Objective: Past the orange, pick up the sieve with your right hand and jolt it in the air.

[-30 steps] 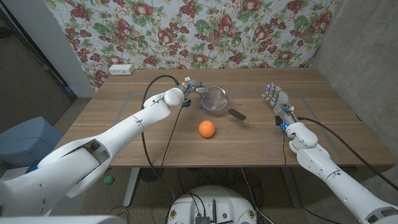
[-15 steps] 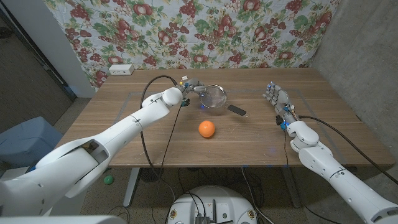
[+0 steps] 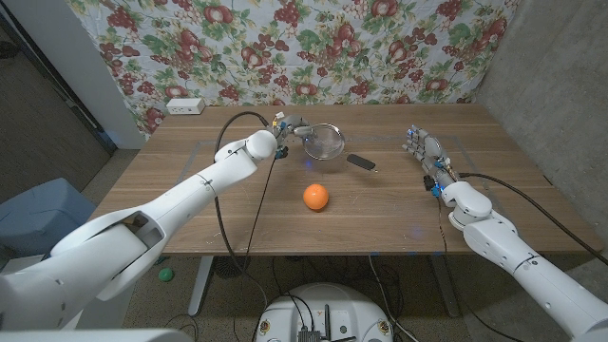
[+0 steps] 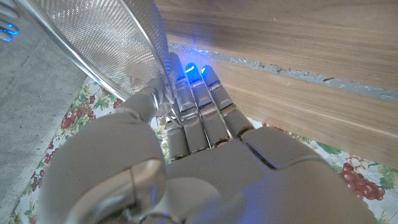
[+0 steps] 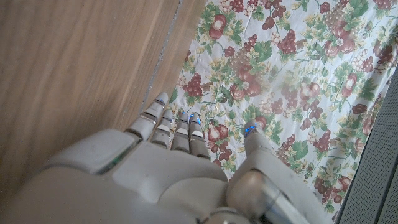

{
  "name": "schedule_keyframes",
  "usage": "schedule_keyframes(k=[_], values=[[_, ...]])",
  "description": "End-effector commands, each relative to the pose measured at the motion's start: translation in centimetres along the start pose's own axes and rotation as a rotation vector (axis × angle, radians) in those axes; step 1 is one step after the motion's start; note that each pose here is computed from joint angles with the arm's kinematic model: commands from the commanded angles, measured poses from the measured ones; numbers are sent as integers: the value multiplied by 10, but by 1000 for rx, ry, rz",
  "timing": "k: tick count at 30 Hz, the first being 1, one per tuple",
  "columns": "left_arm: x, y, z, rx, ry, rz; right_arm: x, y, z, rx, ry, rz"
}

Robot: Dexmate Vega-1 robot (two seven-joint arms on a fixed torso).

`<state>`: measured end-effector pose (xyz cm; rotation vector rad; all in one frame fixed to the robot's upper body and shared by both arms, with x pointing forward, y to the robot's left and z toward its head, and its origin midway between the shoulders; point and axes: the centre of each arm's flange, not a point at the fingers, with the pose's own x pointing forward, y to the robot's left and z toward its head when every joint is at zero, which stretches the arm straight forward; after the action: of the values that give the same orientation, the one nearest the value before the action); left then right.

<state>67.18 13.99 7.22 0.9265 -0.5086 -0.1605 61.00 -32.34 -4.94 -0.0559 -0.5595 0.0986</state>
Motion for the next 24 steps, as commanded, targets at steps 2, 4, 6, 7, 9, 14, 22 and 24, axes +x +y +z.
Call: schedule_keyframes(k=[2,4,6,7,9,14,22,24], values=[[0,8,5,18,-31,38,0,-3,15,-65,17,33],[0,9,5,20,-33,43,0,-3,16,-72,17,34],[-1,9,6,22,-34,45,1,-3,18,-73,19,42],[-1,10,6,23,-36,48,2,-2,19,-77,21,46],[-1,11,7,25,-36,51,2,-2,21,-91,23,54],[-2,14,9,34,-42,65,3,-1,28,-131,45,82],[-2,17,13,45,-59,84,4,2,36,-181,89,127],[-2,18,14,46,-66,89,4,2,38,-194,103,142]])
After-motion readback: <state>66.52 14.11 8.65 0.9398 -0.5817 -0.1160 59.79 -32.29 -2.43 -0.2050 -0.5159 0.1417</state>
